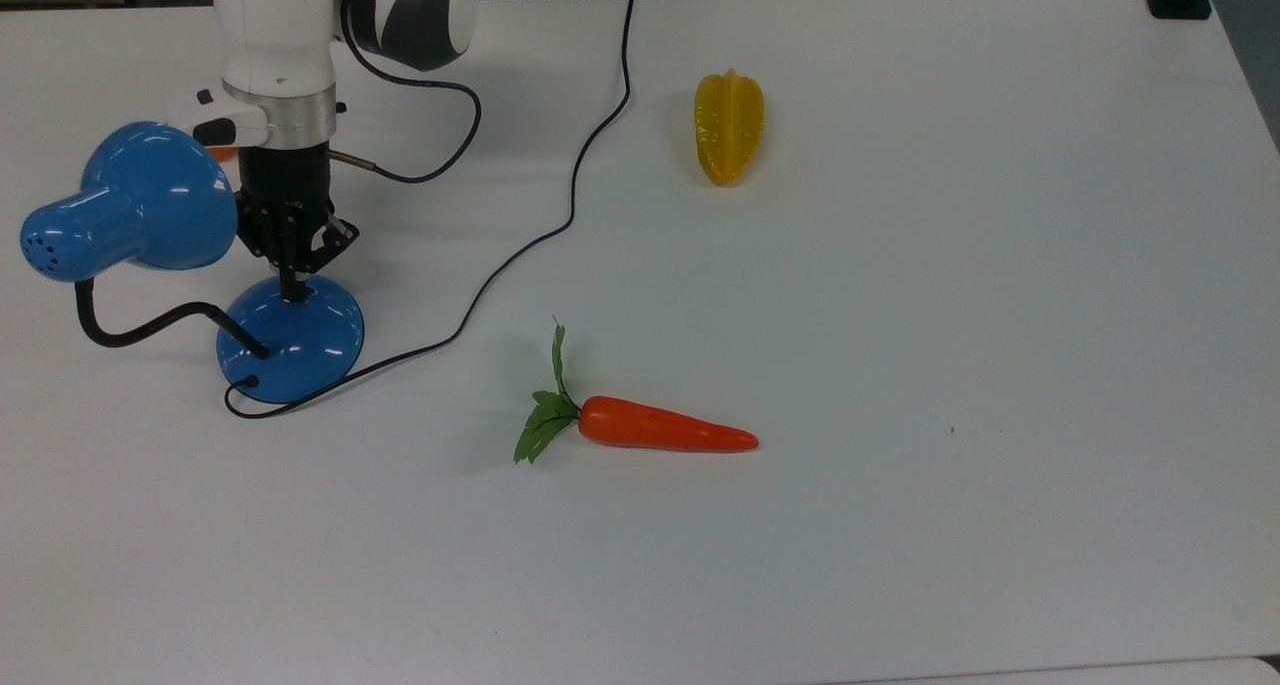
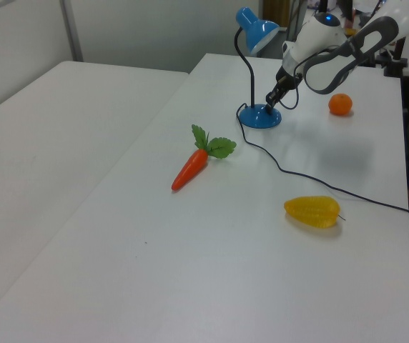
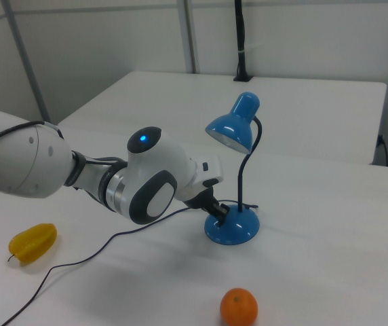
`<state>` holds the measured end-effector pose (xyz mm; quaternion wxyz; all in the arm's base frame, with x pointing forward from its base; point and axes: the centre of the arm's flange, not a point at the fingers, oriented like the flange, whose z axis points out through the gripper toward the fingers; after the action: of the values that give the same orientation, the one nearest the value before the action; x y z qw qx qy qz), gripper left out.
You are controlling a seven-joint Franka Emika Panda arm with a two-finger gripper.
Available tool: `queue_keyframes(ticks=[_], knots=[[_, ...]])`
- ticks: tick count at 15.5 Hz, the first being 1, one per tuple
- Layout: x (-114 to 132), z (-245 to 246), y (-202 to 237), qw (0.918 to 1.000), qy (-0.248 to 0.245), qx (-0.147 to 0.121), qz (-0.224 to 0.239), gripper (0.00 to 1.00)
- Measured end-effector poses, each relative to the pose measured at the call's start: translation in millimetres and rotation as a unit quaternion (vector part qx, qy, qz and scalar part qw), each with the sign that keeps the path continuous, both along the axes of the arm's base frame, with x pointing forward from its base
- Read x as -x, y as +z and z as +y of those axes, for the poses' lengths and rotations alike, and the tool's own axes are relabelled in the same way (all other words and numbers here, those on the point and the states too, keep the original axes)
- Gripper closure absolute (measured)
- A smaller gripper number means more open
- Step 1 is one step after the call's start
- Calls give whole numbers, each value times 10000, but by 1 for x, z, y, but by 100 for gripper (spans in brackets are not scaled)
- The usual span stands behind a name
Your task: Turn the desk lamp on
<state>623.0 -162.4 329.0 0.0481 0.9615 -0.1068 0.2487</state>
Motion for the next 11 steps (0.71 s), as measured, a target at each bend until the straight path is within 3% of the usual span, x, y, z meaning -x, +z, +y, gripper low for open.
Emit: queue_keyframes(ticks=[11], knots=[[-2, -2, -4, 9998, 118, 93, -119, 99]])
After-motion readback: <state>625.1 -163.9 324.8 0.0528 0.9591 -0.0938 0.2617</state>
